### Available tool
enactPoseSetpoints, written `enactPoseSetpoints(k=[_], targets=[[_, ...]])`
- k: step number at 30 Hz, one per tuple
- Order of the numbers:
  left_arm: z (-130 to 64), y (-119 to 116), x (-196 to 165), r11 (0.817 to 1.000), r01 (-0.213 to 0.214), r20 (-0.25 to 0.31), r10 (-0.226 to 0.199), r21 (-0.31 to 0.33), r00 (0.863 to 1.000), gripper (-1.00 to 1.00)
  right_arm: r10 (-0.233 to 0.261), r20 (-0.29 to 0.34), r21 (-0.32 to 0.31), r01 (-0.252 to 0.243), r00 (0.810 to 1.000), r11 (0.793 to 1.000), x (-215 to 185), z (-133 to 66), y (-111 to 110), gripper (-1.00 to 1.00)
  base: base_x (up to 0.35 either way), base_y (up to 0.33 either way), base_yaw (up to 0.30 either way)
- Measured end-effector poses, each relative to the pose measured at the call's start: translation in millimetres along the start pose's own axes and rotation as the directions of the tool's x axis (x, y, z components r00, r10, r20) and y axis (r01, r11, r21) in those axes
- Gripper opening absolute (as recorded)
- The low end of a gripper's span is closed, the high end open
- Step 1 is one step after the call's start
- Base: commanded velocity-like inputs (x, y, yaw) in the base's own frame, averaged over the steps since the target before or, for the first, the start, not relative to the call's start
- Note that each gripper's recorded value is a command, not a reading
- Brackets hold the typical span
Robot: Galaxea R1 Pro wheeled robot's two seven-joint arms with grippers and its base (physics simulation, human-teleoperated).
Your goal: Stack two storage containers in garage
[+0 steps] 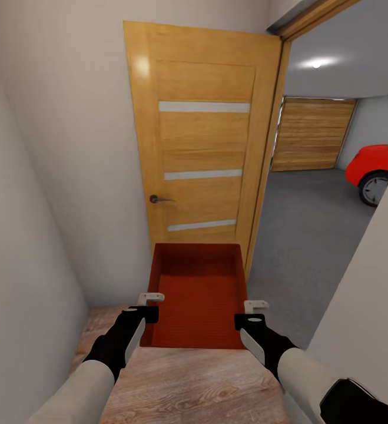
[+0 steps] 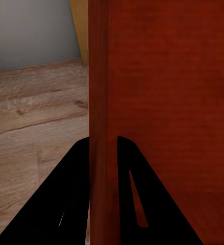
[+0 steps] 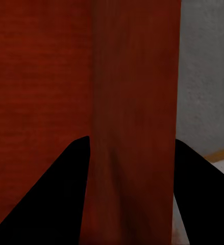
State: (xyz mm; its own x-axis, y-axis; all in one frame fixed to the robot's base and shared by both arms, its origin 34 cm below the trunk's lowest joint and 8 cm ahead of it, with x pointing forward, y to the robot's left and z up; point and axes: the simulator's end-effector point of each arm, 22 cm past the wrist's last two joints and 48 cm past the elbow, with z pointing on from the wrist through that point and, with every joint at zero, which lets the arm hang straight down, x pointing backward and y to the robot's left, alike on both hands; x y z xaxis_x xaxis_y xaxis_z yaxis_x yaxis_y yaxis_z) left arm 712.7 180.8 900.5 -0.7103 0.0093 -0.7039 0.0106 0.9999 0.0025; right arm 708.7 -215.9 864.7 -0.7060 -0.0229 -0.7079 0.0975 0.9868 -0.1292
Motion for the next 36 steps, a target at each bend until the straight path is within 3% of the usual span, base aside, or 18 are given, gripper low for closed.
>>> enactPoseSetpoints(k=[7, 36], targets=[[0.0, 0.0, -0.3, 1.0, -0.002, 0.0, 0.002, 0.0, 1.0, -1.0, 0.001, -0.001, 0.0, -0.001, 1.0, 1.0, 0.2, 0.1, 0.1, -1.0, 0.291, 0.0, -0.001], [0.1, 0.3, -2.3, 1.0, -0.003, 0.004, 0.003, 0.0, 1.0, -1.0, 0.0, 0.004, -0.001, 0.0, 1.0, 1.0, -2.0, 0.4, 0.4, -1.0, 0.102, 0.088, 0.0]])
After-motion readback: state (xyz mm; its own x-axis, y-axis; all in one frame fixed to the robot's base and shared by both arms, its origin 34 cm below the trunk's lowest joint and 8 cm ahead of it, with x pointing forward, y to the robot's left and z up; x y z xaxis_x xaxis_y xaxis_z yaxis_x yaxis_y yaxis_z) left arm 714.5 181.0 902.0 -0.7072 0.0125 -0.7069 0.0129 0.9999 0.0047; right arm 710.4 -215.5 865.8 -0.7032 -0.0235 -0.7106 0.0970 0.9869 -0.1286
